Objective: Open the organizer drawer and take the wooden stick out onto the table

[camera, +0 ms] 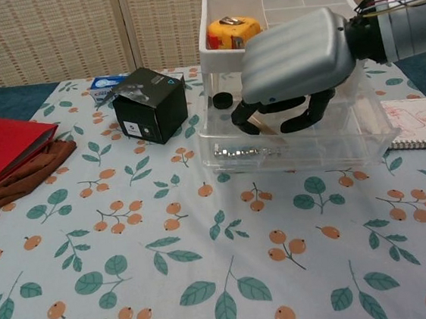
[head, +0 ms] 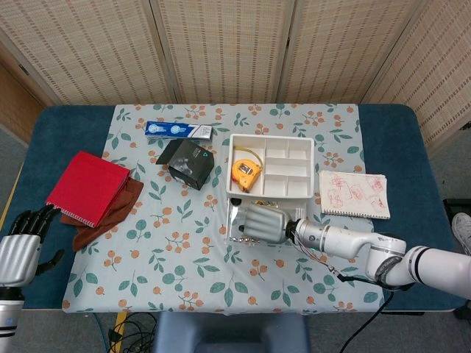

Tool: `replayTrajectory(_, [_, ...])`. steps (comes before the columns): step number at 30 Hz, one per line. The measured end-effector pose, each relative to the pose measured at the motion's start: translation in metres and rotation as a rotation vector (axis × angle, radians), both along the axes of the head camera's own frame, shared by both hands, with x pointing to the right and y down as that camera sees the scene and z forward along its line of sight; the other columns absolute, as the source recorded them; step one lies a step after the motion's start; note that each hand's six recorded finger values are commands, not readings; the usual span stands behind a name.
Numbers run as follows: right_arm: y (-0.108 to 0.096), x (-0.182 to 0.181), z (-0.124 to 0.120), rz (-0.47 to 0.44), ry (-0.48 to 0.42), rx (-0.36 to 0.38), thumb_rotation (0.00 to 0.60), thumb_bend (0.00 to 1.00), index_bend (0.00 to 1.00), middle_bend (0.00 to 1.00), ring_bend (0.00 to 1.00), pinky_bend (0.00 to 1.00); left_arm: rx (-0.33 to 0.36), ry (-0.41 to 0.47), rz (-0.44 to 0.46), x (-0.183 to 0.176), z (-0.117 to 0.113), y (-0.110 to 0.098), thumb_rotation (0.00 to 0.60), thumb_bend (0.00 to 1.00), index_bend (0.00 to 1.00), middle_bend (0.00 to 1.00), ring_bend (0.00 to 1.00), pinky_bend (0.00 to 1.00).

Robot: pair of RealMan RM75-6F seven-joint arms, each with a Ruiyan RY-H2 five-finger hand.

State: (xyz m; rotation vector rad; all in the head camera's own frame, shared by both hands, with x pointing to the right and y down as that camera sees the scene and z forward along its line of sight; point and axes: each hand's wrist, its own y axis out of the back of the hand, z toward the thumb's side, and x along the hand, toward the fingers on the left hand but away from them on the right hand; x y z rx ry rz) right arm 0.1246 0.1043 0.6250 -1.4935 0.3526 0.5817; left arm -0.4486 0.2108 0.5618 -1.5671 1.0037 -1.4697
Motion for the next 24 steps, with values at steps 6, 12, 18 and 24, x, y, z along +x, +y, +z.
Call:
replayTrajectory(6, [0.0004, 0.0004, 0.0031, 0.009, -0.008, 0.006, 0.600, 0.38, 0.41, 0.83, 1.00, 1.00, 0.000, 0.001, 0.002, 0.0008, 0.0000, 0.0001, 0.600, 0.25, 0.14, 0.13, 0.15, 0.11])
replayTrajectory(12, [-0.0015, 0.0003, 0.0049, 0.021, -0.019, 0.016, 0.600, 0.34, 0.41, 0.83, 1.00, 1.00, -0.002, -0.001, 0.002, 0.0007, 0.0005, 0.0000, 0.600, 0.25, 0.14, 0.13, 0.15, 0.11])
replayTrajectory(18, [-0.0015, -0.0007, 0.0063, 0.026, -0.031, 0.023, 0.600, 0.34, 0.42, 0.84, 1.00, 1.00, -0.003, -0.001, 0.004, 0.0012, 0.0010, -0.0001, 0.600, 0.25, 0.14, 0.13, 0.15, 0.11])
replayTrajectory(24, [-0.0016, -0.0017, 0.0079, 0.028, -0.039, 0.030, 0.600, 0.39, 0.44, 0.85, 1.00, 1.00, -0.003, -0.002, 0.001, 0.0002, 0.0011, 0.0003, 0.600, 0.25, 0.14, 0.13, 0.15, 0.11])
